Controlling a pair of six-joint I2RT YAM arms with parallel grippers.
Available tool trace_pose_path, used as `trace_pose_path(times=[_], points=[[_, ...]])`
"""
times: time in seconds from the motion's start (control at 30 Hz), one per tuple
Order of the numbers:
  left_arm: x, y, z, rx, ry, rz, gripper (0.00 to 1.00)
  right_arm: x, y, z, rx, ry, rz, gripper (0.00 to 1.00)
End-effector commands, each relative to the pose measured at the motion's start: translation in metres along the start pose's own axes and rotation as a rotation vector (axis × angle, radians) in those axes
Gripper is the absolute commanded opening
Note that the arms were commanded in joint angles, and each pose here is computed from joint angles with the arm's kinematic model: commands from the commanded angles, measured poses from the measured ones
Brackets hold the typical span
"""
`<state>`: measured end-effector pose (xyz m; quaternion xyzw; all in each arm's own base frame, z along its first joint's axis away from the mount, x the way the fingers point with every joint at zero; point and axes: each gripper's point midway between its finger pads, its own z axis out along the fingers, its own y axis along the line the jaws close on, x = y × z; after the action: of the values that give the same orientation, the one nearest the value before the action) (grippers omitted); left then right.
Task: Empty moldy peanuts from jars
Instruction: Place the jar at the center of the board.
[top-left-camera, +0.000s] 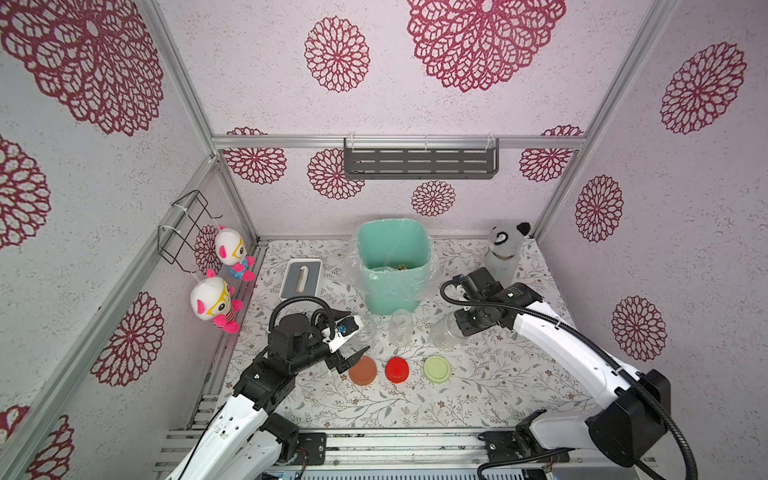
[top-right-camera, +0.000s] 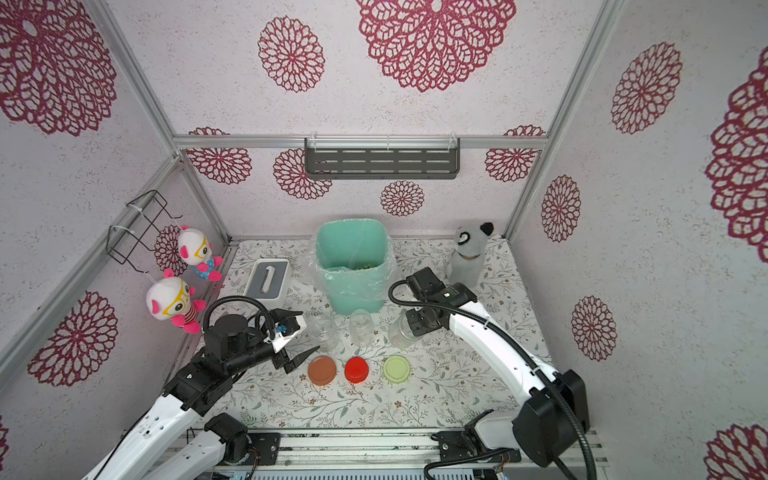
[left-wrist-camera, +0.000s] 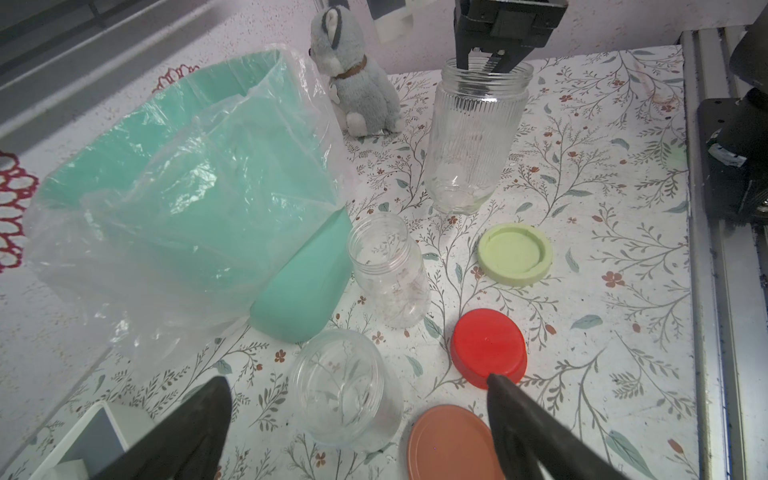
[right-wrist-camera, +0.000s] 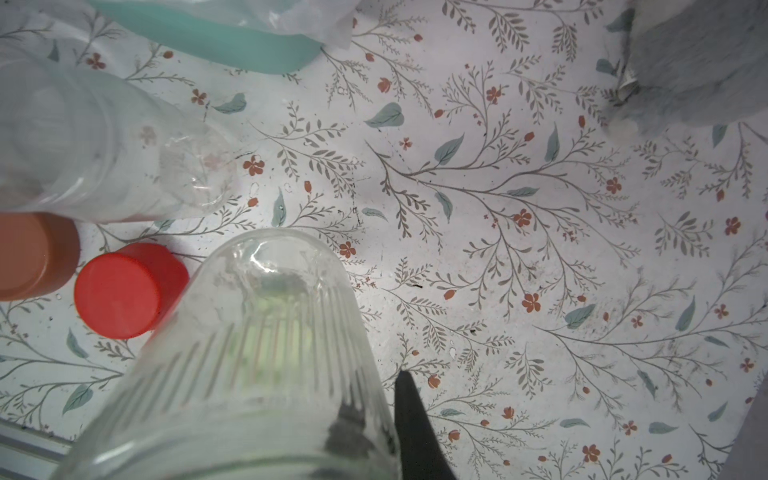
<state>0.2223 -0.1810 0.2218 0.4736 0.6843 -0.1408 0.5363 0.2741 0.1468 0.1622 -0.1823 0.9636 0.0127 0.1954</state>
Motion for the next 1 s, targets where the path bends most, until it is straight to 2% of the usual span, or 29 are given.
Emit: trace_pose_path(times=[0.0,0.6,0.97], points=[[0.005,0.004,-0.001,-0.034,0.002,-0.034,0.97,-0.026,-0.008,-0.002,0.037,-0.083,0.094,0.0],[0.02,0.021,-0.001,-0.129,0.014,-0.112,0.97,-0.032,-0.014,0.046,0.074,0.023,0.175,0.01],[0.022,0.04,-0.004,-0.211,0.014,-0.146,0.97,-0.037,-0.009,0.047,0.042,0.015,0.19,0.25]])
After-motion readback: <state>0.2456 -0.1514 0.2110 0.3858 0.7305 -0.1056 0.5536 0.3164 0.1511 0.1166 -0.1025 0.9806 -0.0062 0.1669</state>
